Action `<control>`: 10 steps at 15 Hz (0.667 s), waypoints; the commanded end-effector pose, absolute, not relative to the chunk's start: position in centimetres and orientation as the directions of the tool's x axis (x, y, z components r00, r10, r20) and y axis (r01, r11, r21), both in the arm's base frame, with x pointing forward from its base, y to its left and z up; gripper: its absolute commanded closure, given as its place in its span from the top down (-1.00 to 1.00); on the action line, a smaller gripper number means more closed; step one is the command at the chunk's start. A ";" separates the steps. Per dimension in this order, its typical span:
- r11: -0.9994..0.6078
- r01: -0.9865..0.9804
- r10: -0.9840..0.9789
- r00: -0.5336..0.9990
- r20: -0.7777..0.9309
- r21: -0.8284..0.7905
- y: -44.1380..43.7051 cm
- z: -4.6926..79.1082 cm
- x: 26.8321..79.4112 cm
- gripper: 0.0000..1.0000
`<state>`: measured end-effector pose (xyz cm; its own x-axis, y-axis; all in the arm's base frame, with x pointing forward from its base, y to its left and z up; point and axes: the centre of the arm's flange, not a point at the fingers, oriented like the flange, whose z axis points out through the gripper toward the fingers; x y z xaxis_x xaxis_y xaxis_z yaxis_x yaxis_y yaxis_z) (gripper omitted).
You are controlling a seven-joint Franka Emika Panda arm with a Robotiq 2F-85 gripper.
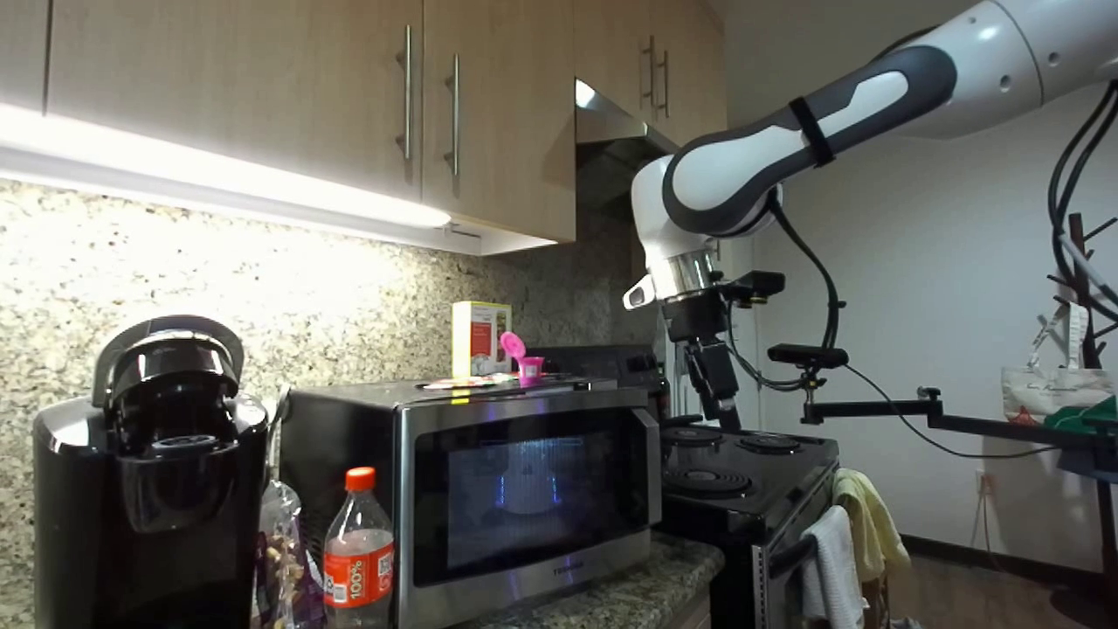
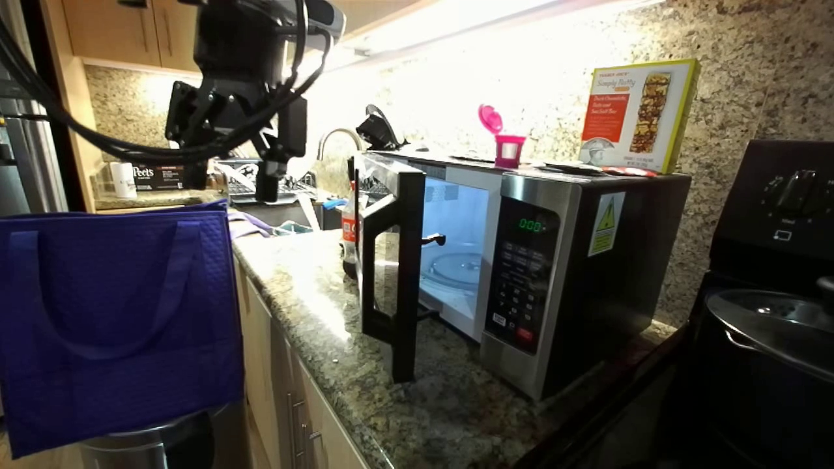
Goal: Open the microwave
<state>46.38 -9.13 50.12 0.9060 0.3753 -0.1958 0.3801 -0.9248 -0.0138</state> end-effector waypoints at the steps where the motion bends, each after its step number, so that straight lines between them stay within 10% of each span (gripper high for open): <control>1: -0.904 0.416 0.412 0.909 -0.058 0.096 -6.7 50.8 45.3 1.00; 10: -0.897 0.416 0.433 0.894 0.115 0.149 -3.8 51.5 45.5 1.00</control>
